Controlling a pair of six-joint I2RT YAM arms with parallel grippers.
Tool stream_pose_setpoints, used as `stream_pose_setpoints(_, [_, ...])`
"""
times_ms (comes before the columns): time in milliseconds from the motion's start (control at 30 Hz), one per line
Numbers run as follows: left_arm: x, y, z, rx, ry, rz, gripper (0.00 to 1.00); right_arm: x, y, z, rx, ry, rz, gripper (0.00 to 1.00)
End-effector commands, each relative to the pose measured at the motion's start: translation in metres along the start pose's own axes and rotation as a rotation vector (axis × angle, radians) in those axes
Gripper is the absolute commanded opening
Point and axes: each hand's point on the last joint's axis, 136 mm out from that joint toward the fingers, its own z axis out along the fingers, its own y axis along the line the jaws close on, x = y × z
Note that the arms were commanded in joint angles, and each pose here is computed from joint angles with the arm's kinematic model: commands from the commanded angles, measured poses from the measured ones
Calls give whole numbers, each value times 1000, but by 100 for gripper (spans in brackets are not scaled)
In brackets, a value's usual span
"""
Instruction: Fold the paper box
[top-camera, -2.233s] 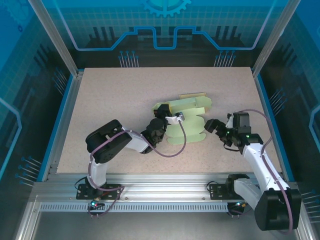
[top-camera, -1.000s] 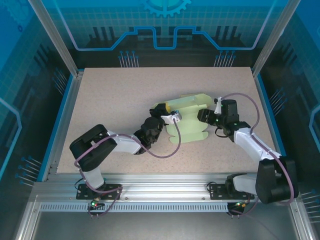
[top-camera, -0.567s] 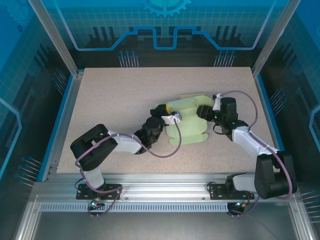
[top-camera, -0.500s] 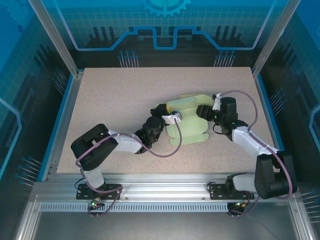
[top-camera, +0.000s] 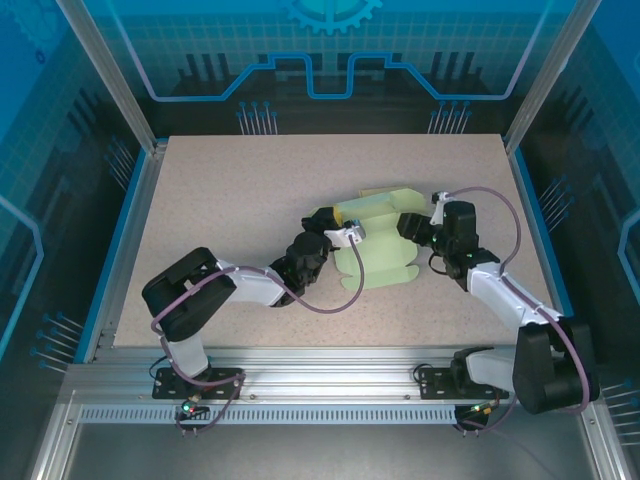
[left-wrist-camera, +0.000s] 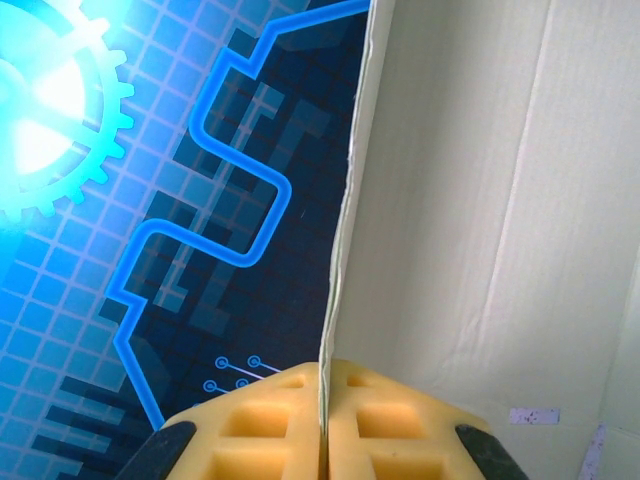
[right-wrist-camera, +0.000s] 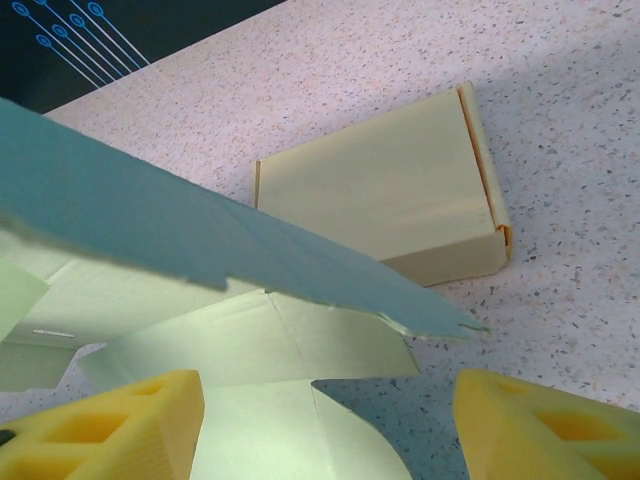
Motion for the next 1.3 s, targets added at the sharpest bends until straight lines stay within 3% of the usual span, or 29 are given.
stream_pose_setpoints(0, [-6,10,2,-28,-17,-44,9,4,-4,4,1,7,-3,68])
stream_pose_setpoints(300, [-8,10,4,-21,-17,-54,9,-1,9,18,-68,14,0,64])
stream_pose_setpoints(533, [-8,8,8,-19,-7,-62,9,-9,31,11,-156,-9,-9,48])
stream_pose_setpoints(933, [-13,4,10,6,-18,-86,9,0,43,20,-210,-8,-15,46])
stream_pose_setpoints(1267, [-7,-6,9,44,-3,-82,9,26,62,46,-238,78,-105,41])
